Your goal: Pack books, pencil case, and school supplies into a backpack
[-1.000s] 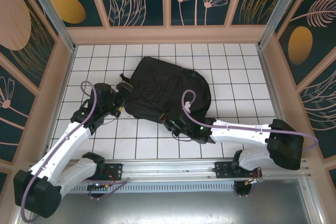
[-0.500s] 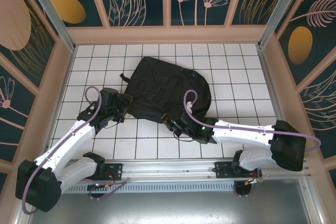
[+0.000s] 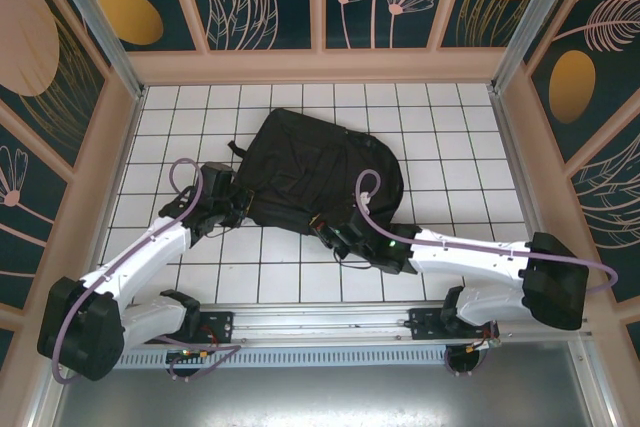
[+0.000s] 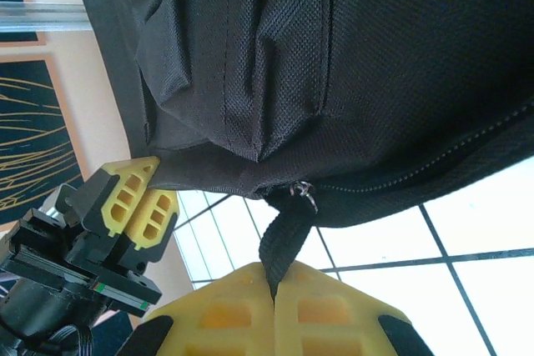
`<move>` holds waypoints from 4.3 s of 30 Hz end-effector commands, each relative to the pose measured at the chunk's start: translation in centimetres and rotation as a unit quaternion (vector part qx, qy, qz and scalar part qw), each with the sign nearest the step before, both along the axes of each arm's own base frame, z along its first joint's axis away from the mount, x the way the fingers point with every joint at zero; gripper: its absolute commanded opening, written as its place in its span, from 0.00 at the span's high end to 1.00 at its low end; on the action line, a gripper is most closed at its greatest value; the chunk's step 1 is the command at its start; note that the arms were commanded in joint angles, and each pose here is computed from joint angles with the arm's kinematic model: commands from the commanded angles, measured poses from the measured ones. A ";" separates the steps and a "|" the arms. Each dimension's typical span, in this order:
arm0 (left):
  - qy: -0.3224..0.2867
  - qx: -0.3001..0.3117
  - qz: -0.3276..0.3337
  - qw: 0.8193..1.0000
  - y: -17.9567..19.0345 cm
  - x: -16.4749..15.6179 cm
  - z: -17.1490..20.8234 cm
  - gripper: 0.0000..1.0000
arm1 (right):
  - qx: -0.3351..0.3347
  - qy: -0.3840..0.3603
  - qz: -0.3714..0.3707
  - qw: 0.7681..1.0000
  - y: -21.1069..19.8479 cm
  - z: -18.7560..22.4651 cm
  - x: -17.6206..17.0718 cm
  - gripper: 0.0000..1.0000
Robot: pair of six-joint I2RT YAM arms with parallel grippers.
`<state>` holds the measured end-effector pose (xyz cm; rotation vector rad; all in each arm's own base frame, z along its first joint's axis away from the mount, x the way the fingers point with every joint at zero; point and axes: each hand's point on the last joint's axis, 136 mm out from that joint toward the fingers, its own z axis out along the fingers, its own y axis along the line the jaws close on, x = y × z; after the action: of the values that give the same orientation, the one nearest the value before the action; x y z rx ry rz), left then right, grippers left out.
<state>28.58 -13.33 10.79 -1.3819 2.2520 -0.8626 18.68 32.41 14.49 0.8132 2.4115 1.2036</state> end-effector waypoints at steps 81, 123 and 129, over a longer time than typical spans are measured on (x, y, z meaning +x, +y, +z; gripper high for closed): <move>-0.053 0.074 0.010 0.996 3.3 0.7 0.2 1.00 | -0.317 -0.207 0.285 0.881 -9.0 5.4 3.3 0.55; -0.105 0.131 -0.092 0.982 1.2 4.5 1.4 1.00 | -0.125 -0.098 0.401 0.902 -2.1 -3.8 1.3 0.45; -0.103 0.127 -0.093 0.982 1.1 4.3 1.1 1.00 | -0.095 -0.054 0.388 0.915 -1.3 -5.2 1.2 0.45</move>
<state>31.96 -12.12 11.01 -0.9609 2.3010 -0.6828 20.07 30.01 9.73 -0.3702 2.7605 1.0704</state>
